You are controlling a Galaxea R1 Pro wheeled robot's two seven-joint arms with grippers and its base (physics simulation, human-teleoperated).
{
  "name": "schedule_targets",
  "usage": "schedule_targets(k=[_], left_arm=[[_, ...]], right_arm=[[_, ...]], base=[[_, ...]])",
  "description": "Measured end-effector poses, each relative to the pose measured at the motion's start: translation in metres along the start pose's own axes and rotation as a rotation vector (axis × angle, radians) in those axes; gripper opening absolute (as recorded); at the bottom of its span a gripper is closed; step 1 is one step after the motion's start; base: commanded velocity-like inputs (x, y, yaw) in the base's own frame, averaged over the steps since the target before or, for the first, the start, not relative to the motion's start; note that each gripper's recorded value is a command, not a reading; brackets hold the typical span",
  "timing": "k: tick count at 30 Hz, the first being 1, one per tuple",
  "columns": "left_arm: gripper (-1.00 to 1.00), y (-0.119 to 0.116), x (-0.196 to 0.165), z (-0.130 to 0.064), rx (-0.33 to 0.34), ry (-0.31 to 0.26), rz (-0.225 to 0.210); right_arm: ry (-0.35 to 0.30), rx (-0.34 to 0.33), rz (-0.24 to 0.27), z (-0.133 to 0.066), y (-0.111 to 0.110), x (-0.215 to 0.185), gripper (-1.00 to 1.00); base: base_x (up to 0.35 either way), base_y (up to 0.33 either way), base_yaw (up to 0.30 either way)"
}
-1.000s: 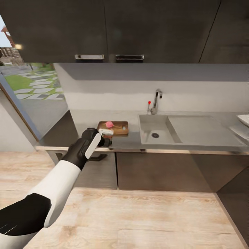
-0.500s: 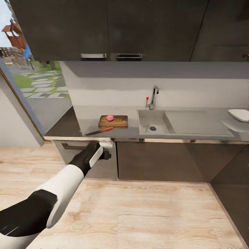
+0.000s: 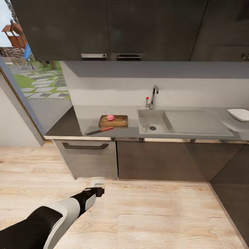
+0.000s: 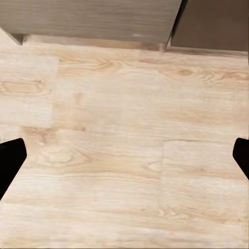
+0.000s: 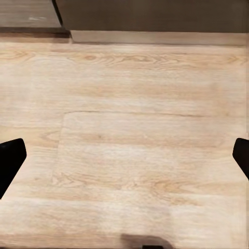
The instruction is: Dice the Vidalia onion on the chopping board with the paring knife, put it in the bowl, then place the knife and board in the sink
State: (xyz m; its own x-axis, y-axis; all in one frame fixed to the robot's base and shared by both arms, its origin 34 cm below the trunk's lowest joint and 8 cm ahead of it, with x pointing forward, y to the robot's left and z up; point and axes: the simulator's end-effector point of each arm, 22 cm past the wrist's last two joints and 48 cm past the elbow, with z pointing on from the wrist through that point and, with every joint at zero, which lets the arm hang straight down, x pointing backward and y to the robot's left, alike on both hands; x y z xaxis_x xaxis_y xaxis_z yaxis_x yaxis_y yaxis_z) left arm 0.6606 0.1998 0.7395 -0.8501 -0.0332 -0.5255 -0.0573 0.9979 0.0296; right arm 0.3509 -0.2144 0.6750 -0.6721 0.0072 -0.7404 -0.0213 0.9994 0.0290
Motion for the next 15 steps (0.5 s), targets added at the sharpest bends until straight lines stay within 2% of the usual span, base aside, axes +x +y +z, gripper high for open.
schedule_targets(k=[4, 5, 6, 7, 9, 11, 14, 15], left_arm=[[1.0, 0.006, 0.062, 0.001, -0.007, 0.038, 0.006], [1.0, 0.009, 0.07, -0.001, -0.011, -0.068, -0.014], [1.0, 0.01, 0.07, -0.003, -0.011, -0.111, -0.021], [1.0, 0.012, 0.07, -0.008, -0.014, -0.188, -0.036], [1.0, 0.014, 0.081, -0.015, -0.017, -0.257, -0.051], [1.0, 0.016, 0.104, -0.022, -0.019, -0.274, -0.057], [1.0, 0.021, 0.137, -0.035, -0.025, -0.303, -0.065], [1.0, 0.025, 0.144, -0.041, -0.03, -0.336, -0.071]], right_arm=[[-0.005, 0.006, -0.003, 0.001, -0.004, -0.002, 1.0], [-0.006, 0.017, -0.003, 0.001, -0.007, -0.002, 1.0], [-0.007, 0.02, -0.004, 0.002, -0.008, -0.003, 1.0], [-0.009, 0.028, -0.003, 0.002, -0.01, -0.004, 1.0], [-0.01, 0.039, -0.004, 0.005, -0.012, -0.007, 1.0], [-0.002, 0.05, -0.008, 0.009, -0.017, -0.009, 1.0], [0.026, 0.071, -0.028, 0.02, -0.036, -0.014, 1.0], [0.041, 0.082, -0.039, 0.026, -0.047, -0.017, 1.0]], base=[[0.0, 0.0, 0.0], [0.0, 0.0, 0.0], [0.0, 0.0, 0.0], [0.0, 0.0, 0.0], [0.0, 0.0, 0.0], [0.0, 0.0, 0.0], [0.0, 0.0, 0.0], [0.0, 0.0, 0.0]])
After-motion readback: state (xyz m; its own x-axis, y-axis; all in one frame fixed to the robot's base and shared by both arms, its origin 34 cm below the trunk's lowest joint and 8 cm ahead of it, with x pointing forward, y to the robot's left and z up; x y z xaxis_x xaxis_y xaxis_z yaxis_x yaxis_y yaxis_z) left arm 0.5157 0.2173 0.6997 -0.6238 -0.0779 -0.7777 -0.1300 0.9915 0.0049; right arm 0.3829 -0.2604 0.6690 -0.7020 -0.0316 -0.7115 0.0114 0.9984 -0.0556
